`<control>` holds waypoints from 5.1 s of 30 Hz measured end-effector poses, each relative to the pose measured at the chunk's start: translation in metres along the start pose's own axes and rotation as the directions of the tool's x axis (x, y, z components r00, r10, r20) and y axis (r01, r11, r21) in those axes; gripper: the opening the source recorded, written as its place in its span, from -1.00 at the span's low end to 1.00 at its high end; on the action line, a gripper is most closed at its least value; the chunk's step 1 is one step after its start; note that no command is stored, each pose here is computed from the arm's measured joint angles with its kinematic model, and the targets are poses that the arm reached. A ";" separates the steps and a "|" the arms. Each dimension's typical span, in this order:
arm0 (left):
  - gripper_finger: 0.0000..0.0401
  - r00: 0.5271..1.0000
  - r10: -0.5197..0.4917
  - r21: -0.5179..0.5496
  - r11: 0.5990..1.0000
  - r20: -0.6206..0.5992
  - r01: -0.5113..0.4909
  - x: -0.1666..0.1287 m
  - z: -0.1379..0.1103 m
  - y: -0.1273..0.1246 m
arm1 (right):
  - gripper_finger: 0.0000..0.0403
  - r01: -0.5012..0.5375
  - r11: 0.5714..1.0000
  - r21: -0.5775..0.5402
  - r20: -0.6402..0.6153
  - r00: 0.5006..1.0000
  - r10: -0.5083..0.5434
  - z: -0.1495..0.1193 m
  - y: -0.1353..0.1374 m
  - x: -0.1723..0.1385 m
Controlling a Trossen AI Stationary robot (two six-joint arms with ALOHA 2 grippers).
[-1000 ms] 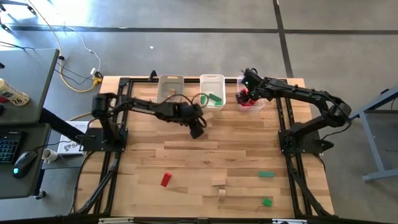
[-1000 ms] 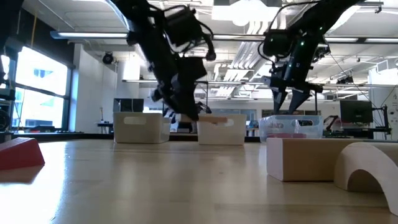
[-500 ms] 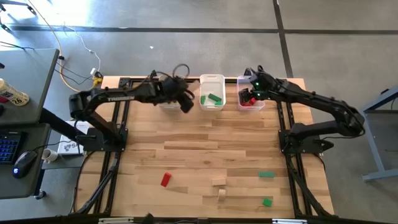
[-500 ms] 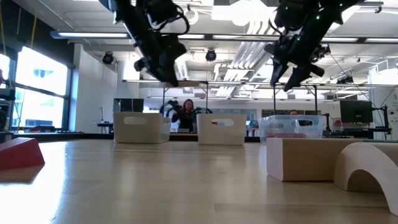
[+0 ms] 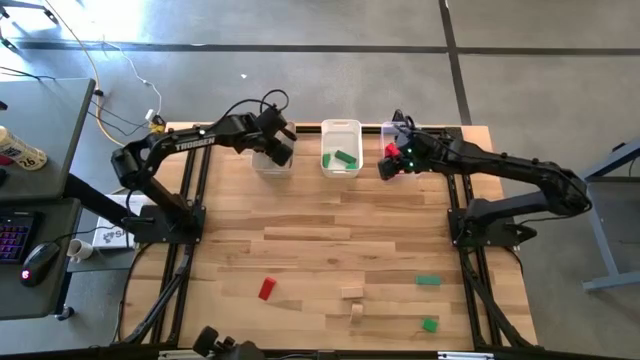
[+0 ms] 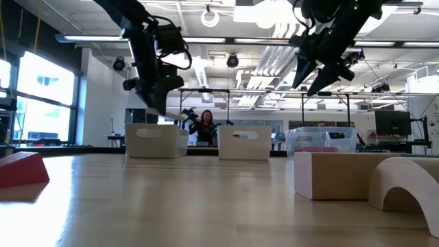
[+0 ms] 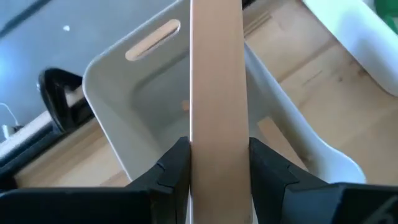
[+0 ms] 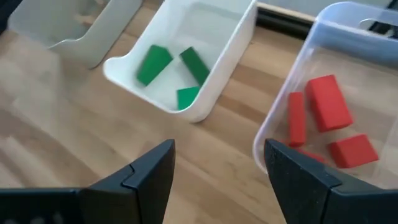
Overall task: Sort & place blocks by color
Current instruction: Put the brown block into the gray bin, then put the green block into the white bin
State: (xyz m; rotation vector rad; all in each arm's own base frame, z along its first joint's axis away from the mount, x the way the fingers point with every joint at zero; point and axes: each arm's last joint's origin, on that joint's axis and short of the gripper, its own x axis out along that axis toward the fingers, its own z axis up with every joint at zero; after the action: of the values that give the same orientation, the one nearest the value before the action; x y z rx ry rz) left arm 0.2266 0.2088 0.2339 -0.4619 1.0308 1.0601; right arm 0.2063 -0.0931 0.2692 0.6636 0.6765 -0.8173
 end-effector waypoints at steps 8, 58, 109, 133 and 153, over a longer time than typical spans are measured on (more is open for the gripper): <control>-0.51 0.994 -0.062 -0.040 0.997 -0.087 0.059 0.022 -0.002 -0.003 | 0.16 -0.132 0.991 -0.028 -0.090 0.988 0.129 -0.014 0.018 -0.004; 0.09 0.958 -0.285 0.062 0.957 0.035 0.282 -0.074 0.020 -0.024 | 0.16 -0.487 0.831 -0.267 -0.746 0.650 0.142 -0.152 0.068 -0.078; 0.09 0.880 -0.474 0.303 0.843 0.026 0.445 -0.130 -0.023 -0.087 | 0.01 -0.485 0.455 -0.747 -0.663 0.596 -0.453 -0.293 0.085 -0.017; 0.09 0.881 -0.473 0.297 0.844 0.023 0.446 -0.131 -0.024 -0.088 | -0.64 -0.318 0.715 -0.622 -0.684 0.665 -0.299 -0.263 0.095 -0.017; 0.09 0.881 -0.473 0.315 0.840 0.025 0.442 -0.133 -0.028 -0.092 | -0.64 -0.385 0.812 -0.439 -0.467 0.870 0.160 -0.184 0.126 0.001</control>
State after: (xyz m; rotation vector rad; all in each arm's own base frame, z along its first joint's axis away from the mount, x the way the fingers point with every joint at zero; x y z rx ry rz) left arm 0.2802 0.0806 0.3223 -0.3741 0.9088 0.4795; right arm 0.2589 0.1082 0.1896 0.4176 1.1062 -0.1829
